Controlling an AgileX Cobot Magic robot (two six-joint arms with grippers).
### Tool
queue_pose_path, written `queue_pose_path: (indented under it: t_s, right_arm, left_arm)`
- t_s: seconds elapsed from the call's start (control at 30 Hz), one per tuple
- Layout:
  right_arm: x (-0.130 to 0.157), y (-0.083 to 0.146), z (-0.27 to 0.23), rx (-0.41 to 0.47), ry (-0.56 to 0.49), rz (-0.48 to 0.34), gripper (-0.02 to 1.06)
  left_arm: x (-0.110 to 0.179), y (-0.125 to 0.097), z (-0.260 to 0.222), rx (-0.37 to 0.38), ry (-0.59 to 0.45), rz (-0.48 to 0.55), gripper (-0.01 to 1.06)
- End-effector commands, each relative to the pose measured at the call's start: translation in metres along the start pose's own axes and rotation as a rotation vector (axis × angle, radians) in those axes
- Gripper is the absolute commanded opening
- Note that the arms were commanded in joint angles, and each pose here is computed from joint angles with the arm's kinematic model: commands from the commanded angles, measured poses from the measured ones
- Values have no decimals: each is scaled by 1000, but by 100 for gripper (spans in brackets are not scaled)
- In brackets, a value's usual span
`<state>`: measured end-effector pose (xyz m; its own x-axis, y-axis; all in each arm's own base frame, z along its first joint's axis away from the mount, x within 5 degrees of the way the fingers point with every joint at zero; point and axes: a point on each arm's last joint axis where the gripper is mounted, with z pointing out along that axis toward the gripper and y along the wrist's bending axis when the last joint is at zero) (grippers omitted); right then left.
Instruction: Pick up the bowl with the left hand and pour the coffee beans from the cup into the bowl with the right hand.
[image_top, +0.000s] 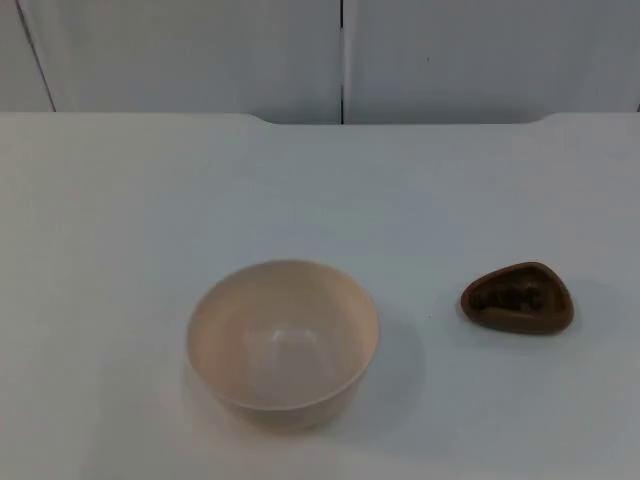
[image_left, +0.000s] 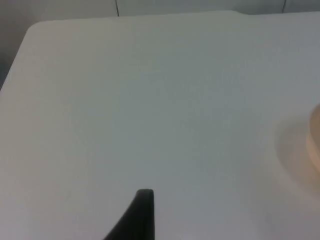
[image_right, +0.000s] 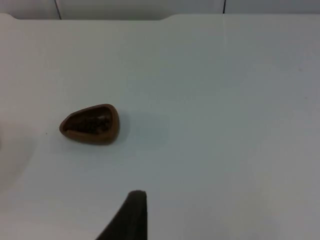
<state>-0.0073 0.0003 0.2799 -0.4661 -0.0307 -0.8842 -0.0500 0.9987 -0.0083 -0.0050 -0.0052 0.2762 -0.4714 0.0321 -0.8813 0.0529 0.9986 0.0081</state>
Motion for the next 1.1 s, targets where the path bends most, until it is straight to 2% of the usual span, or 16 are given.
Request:
queue_pose_path:
  t_s: [0.0, 0.1, 0.43, 0.67, 1.07]
  right_arm:
    - [0, -1, 0, 13, -11, 1, 105]
    - [0, -1, 0, 13, -11, 1, 105]
    - [0, -1, 0, 13, -11, 1, 105]
    - [0, -1, 0, 13, -11, 1, 105]
    - [0, -1, 0, 13, -11, 1, 105]
  left_arm:
    - [1, 0, 1, 2, -4, -8, 103]
    - [1, -1, 1, 9, -7, -11, 99]
    - [-17, -3, -17, 30, -89, -20, 99]
    - [-34, -3, -22, 29, -106, -20, 99]
    - [-41, -3, -18, 35, -124, -35, 99]
